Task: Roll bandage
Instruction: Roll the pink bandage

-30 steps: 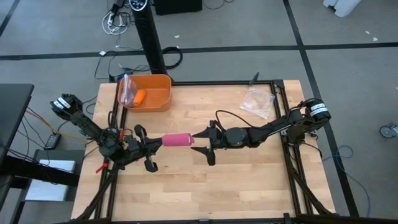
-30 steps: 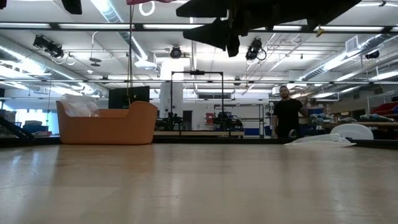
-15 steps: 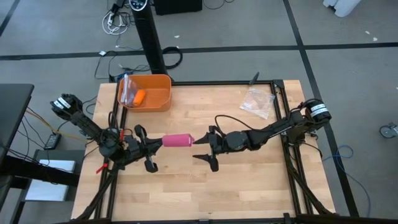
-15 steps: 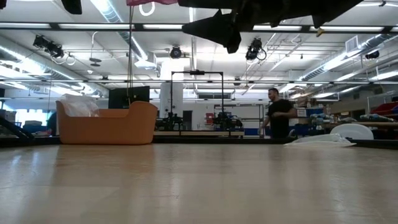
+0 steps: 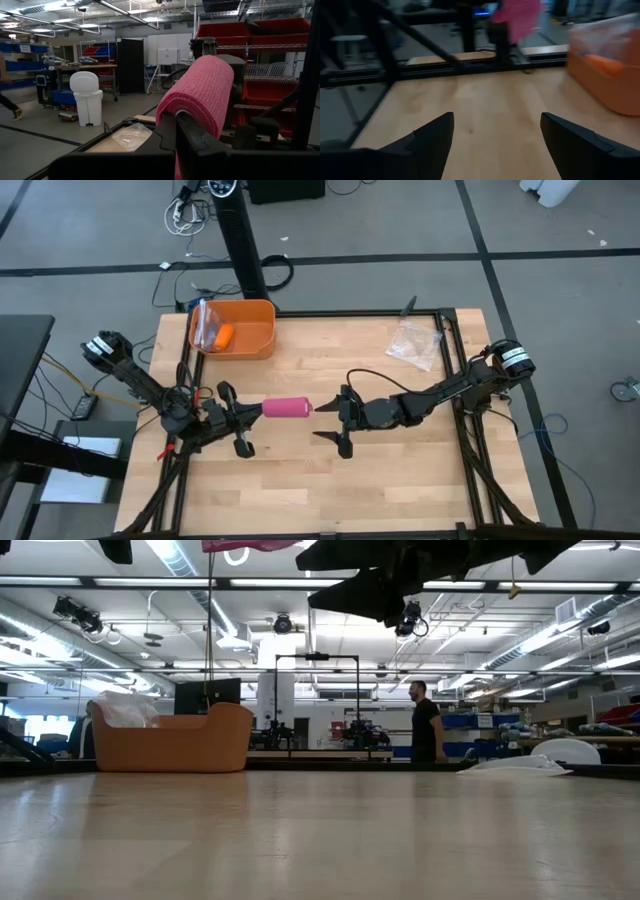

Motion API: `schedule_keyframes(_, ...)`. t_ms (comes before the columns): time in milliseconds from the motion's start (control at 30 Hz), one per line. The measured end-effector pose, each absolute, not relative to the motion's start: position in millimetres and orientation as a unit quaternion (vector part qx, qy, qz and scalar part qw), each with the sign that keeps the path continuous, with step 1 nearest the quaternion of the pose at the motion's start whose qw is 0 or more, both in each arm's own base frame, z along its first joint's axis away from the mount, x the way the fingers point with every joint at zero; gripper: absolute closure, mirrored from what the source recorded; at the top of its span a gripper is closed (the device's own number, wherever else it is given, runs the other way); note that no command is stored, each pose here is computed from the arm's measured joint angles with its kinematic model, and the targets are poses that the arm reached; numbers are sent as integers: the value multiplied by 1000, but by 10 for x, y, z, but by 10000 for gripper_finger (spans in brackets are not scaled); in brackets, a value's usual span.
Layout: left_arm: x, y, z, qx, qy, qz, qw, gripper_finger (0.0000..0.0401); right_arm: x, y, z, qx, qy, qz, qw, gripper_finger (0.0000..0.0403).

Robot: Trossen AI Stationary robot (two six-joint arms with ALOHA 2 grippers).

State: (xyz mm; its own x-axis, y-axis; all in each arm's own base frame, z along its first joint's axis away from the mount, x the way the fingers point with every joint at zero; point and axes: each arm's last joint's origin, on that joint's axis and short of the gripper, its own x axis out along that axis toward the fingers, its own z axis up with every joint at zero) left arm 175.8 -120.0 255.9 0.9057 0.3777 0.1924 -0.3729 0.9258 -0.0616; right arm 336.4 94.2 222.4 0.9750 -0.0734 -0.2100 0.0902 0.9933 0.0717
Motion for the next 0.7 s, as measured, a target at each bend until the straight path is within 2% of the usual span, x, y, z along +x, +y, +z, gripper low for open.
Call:
schedule_keyframes(133,1764,-1204,2550,-5,-98,187,977,400,3360,925,2253,40,91,-75,992,102)
schedule_keyframes(533,1861,-1093,2537,-12,-106,185,977,400,3411,855,2465,71,-12,-31,997,103)
schedule_keyframes(700,1894,-1045,2529,-9,-104,193,976,400,3431,783,2470,80,-15,-25,996,105)
